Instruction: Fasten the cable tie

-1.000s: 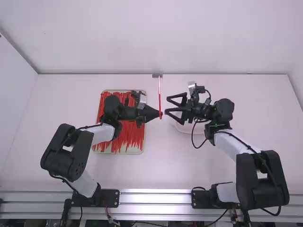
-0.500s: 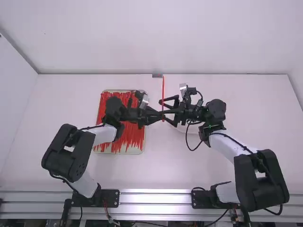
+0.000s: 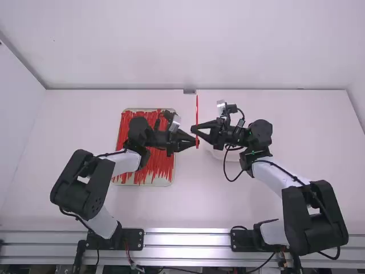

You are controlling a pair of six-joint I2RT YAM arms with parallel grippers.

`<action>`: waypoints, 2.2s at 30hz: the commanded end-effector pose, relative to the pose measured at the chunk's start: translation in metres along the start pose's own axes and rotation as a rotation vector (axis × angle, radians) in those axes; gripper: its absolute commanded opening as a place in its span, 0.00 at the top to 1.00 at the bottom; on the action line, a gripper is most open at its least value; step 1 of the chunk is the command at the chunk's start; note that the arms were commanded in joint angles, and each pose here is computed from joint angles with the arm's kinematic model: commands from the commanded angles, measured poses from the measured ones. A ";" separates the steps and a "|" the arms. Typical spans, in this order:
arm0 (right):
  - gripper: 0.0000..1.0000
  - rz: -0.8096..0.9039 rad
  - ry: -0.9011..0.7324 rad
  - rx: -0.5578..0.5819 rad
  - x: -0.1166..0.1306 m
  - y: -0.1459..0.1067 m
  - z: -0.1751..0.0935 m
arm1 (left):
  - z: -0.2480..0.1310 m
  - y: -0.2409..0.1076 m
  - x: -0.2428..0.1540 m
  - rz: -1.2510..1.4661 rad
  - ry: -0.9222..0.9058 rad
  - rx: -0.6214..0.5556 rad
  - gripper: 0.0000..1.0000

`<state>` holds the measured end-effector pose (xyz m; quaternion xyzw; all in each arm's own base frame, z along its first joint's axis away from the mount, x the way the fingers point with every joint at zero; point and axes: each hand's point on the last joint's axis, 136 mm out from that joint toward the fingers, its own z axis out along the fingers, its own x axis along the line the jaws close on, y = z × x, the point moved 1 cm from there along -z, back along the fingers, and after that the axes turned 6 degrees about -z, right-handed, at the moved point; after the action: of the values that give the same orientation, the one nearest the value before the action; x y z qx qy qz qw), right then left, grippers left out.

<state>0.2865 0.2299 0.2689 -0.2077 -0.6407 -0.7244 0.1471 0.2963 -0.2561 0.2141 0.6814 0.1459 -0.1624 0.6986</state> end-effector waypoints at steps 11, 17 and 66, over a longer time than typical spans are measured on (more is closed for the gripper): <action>1.00 -0.020 -0.048 -0.011 -0.011 0.013 -0.035 | 0.001 0.002 -0.013 0.110 -0.083 0.025 0.01; 1.00 0.008 -0.122 -0.024 -0.030 0.012 -0.060 | 0.001 0.004 -0.016 0.158 -0.095 0.025 0.01; 1.00 0.130 -1.200 0.191 -0.172 -0.090 -0.149 | -0.052 -0.032 0.104 0.044 0.480 0.244 0.01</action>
<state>0.3744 0.0987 0.0936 -0.5928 -0.6661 -0.4291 -0.1438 0.3808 -0.2001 0.1354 0.7804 0.2926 0.0115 0.5524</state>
